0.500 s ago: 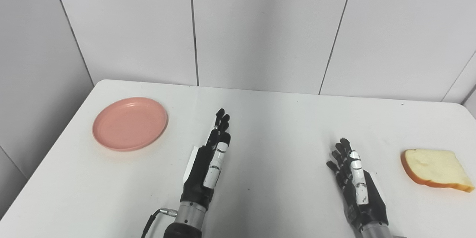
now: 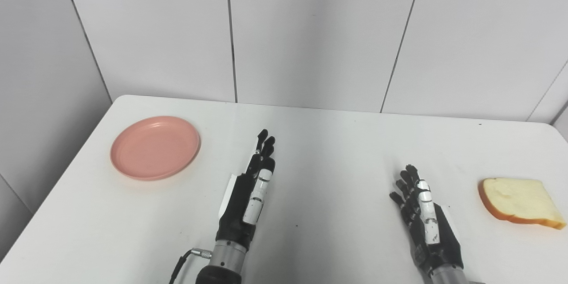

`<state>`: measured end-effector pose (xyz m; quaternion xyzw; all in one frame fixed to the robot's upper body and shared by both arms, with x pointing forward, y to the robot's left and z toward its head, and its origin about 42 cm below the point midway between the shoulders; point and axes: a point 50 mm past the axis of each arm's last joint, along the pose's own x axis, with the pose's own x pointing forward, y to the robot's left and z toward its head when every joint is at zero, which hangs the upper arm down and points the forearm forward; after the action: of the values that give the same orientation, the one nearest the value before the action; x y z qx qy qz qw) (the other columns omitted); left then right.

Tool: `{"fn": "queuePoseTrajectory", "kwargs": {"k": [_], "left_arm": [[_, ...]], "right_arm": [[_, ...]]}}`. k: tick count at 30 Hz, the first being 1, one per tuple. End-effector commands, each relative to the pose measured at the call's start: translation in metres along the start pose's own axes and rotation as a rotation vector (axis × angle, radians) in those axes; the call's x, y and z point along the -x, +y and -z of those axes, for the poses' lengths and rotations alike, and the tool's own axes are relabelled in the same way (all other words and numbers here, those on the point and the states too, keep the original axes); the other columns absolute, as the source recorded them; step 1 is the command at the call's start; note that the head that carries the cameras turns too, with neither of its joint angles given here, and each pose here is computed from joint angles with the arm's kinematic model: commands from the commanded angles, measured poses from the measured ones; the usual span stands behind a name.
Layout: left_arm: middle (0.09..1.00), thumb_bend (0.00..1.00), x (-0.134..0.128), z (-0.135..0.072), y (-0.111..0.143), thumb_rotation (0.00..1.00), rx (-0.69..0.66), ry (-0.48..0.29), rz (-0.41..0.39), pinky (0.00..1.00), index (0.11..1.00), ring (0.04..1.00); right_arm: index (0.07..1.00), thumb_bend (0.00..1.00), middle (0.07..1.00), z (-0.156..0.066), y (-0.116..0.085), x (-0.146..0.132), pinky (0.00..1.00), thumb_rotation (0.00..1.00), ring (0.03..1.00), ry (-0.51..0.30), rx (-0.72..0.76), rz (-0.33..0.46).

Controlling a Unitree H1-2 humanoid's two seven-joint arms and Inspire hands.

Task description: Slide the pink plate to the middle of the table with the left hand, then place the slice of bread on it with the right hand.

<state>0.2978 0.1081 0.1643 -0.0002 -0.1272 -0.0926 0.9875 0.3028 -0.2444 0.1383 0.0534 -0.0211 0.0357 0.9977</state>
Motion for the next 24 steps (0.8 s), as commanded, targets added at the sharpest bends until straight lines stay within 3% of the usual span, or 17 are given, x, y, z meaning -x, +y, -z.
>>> {"fn": "queuePoseTrajectory", "kwargs": {"k": [1, 9, 15, 24], "left_arm": [[0.982, 0.53, -0.006, -0.0146, -0.0027, 1.0, 0.012, -0.076, -0.01, 1.0, 0.984, 0.989], [0.977, 0.52, -0.0058, -0.0151, -0.003, 1.0, 0.007, -0.077, -0.014, 0.99, 0.98, 0.985], [0.985, 0.56, -0.0048, -0.0166, -0.0021, 1.0, 0.007, -0.067, -0.008, 0.99, 0.99, 0.991], [0.994, 0.53, -0.0078, -0.0075, -0.0011, 1.0, 0.012, -0.061, 0.01, 1.0, 0.997, 0.999]], "right_arm": [[1.0, 0.34, 1.0, -0.006, 0.0005, -0.0003, 1.0, 1.0, 1.0, -0.019, 0.002, 0.006], [1.0, 0.35, 1.0, -0.0059, 0.0009, -0.0003, 1.0, 1.0, 1.0, -0.017, -0.006, 0.006], [1.0, 0.34, 1.0, -0.0067, 0.0021, -0.0005, 1.0, 1.0, 1.0, -0.021, -0.006, 0.002], [1.0, 0.32, 1.0, -0.0046, -0.0012, -0.0011, 1.0, 1.0, 1.0, -0.02, 0.01, 0.006]]}}
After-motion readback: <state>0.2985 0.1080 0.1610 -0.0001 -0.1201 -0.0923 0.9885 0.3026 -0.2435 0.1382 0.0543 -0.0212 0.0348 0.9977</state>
